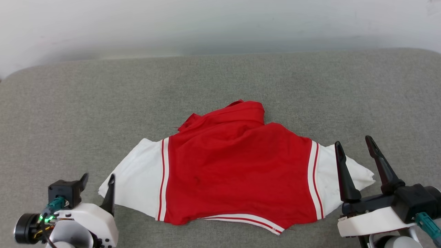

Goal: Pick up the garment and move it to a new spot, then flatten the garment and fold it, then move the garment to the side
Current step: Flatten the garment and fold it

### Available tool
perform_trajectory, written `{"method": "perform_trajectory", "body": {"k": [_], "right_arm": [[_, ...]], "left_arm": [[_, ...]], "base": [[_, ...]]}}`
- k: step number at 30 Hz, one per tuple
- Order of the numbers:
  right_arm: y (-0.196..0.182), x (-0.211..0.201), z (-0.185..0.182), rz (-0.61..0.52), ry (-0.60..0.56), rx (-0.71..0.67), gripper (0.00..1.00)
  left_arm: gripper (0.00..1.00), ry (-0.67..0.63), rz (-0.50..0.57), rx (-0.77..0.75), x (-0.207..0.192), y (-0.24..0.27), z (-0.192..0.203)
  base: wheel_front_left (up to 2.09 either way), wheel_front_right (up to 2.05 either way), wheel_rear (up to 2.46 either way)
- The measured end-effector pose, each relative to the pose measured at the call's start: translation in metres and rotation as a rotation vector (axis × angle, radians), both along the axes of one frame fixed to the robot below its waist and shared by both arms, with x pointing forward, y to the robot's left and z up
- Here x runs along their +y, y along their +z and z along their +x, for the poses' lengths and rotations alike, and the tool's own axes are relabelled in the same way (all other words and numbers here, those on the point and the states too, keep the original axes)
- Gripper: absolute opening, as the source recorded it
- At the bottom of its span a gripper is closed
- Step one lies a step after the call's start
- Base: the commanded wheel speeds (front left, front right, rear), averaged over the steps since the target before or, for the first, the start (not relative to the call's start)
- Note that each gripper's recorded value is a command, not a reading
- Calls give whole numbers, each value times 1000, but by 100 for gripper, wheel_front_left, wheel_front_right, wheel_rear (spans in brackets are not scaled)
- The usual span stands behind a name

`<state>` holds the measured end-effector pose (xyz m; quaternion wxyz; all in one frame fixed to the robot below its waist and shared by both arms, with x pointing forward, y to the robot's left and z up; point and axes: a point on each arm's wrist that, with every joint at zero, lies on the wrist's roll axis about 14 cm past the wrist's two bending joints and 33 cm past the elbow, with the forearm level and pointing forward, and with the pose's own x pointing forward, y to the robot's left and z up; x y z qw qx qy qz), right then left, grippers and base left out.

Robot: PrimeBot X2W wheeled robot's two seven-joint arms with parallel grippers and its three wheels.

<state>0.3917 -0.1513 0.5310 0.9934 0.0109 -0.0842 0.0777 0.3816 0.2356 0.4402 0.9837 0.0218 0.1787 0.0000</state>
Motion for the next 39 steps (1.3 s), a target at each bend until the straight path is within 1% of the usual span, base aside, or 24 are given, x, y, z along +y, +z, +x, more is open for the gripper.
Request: {"method": "perform_trajectory", "body": {"k": [2, 5, 7, 10, 12, 15, 16, 21, 24, 27, 29, 31, 33, 35, 39], "right_arm": [[3, 0, -1, -2, 0, -9, 100], [7, 0, -4, -8, 1, -21, 100], [12, 0, -5, -8, 1, -34, 100], [17, 1, -9, -10, 2, -48, 100], [20, 1, -11, -10, 2, -56, 100], [25, 0, -14, -19, 0, -72, 100], [25, -1, -15, -22, -3, -73, 100], [14, -4, -21, -53, -14, -38, 100], [-4, -4, -19, -84, -8, 68, 100], [-33, -14, -17, -129, -6, 273, 100], [-54, -25, -19, -198, 0, 431, 100], [-66, -37, -21, -182, -17, 568, 100], [-76, -43, -23, -200, -9, 686, 100], [-80, -55, -22, -237, -22, 773, 100], [-93, -71, -18, -254, -54, 920, 100]], "left_arm": [[100, -22, -7, -87, -5, 16, 5], [100, -60, 15, -235, -11, 43, 9], [100, -107, 24, -329, -20, 62, 9], [100, -144, 17, -433, -32, 86, 6], [100, -144, 16, -492, -35, 102, 5], [100, -163, 10, -613, -45, 139, 1], [100, -172, 10, -636, -47, 145, -2], [100, -168, 2, -658, -48, 149, -18], [100, -171, 0, -668, -49, 151, -22], [100, -166, -1, -677, -48, 153, -23], [100, -167, -2, -676, -48, 152, -22], [100, -164, -5, -672, -47, 150, -21], [100, -162, -5, -666, -46, 148, -19], [100, -160, -1, -656, -44, 144, -16], [100, -157, -5, -637, -43, 137, -10]], "base": [[0, 0, 0], [0, 0, 0], [0, 0, 0], [0, 0, 0], [0, 0, 0], [0, 0, 0], [0, 0, 0], [0, 0, 0], [0, 0, 0], [0, 0, 0], [0, 0, 0], [0, 0, 0], [0, 0, 0], [0, 0, 0], [0, 0, 0]]}}
